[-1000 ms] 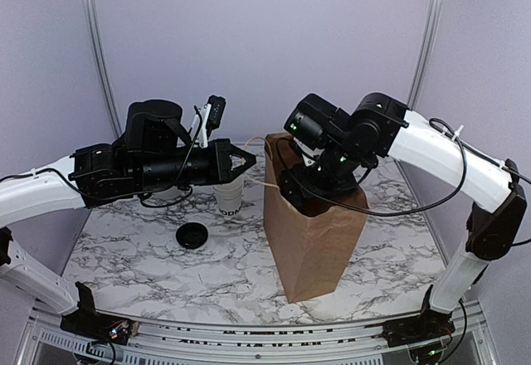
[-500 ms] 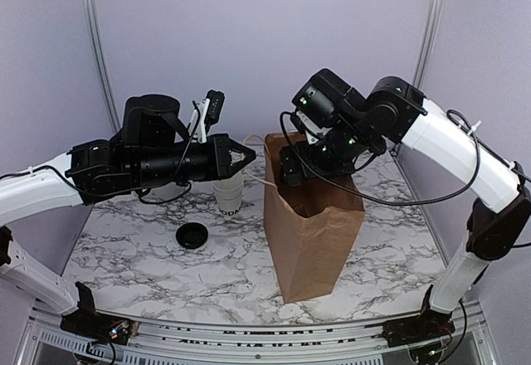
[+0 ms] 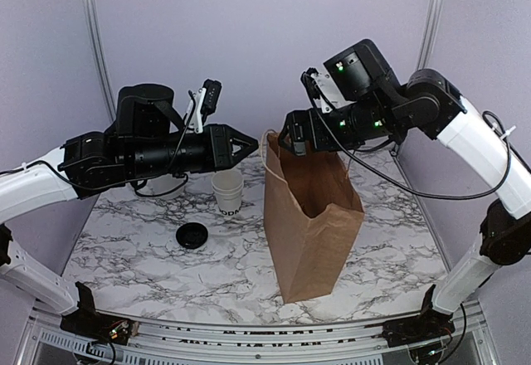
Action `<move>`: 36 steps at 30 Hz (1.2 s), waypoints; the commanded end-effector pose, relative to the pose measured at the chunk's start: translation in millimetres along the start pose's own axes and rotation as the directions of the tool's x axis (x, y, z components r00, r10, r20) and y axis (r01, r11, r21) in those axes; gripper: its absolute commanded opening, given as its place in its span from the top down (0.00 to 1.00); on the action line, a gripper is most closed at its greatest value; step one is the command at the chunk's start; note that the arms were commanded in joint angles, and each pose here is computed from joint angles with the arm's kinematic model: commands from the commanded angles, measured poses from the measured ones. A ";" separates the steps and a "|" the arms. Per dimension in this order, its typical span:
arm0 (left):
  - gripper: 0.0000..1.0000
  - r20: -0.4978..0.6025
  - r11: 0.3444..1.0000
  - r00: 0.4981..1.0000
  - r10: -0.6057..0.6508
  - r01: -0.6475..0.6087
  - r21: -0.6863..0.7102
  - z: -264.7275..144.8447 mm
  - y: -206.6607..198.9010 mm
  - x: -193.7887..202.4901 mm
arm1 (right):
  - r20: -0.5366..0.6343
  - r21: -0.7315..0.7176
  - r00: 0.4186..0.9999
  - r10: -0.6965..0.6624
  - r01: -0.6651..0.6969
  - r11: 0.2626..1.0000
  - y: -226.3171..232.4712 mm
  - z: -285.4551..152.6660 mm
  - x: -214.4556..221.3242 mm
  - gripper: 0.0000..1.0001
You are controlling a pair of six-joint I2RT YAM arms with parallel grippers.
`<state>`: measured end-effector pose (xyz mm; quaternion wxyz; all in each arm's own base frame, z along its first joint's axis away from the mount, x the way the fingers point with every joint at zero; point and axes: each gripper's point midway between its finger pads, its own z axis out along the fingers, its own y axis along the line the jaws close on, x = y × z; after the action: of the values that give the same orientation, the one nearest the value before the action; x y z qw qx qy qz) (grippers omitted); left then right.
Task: Pack the takeout coffee
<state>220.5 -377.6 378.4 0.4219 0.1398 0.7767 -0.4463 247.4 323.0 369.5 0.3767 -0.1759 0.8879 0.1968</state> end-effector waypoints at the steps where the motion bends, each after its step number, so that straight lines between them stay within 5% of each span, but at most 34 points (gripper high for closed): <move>1: 0.71 0.034 1.000 0.999 -0.006 0.005 0.021 -13.5 -9.0 -16.8 | 0.153 -0.048 0.988 -0.015 0.022 0.999 11.4 -18.1 -34.6 0.07; 18: 0.39 0.167 0.992 0.985 0.044 -0.023 -0.126 -57.3 20.0 -40.8 | 0.438 -0.014 0.898 -0.044 0.056 0.998 -4.5 -74.9 -87.9 0.06; 29: 0.02 0.199 0.937 0.977 0.077 -0.003 -0.350 -79.9 83.8 -49.5 | 0.494 0.014 0.868 0.053 -0.069 0.998 -73.4 -90.1 -80.8 0.04; 36: 0.01 0.190 0.837 0.978 0.081 0.037 -0.545 -97.9 143.0 -44.1 | 0.477 0.043 0.874 0.096 -0.132 0.990 -119.3 -78.8 -64.6 0.04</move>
<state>271.2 -247.0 374.4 0.5266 0.0113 0.8023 -0.2808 291.3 206.4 438.3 0.5689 -0.0744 0.7942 0.2000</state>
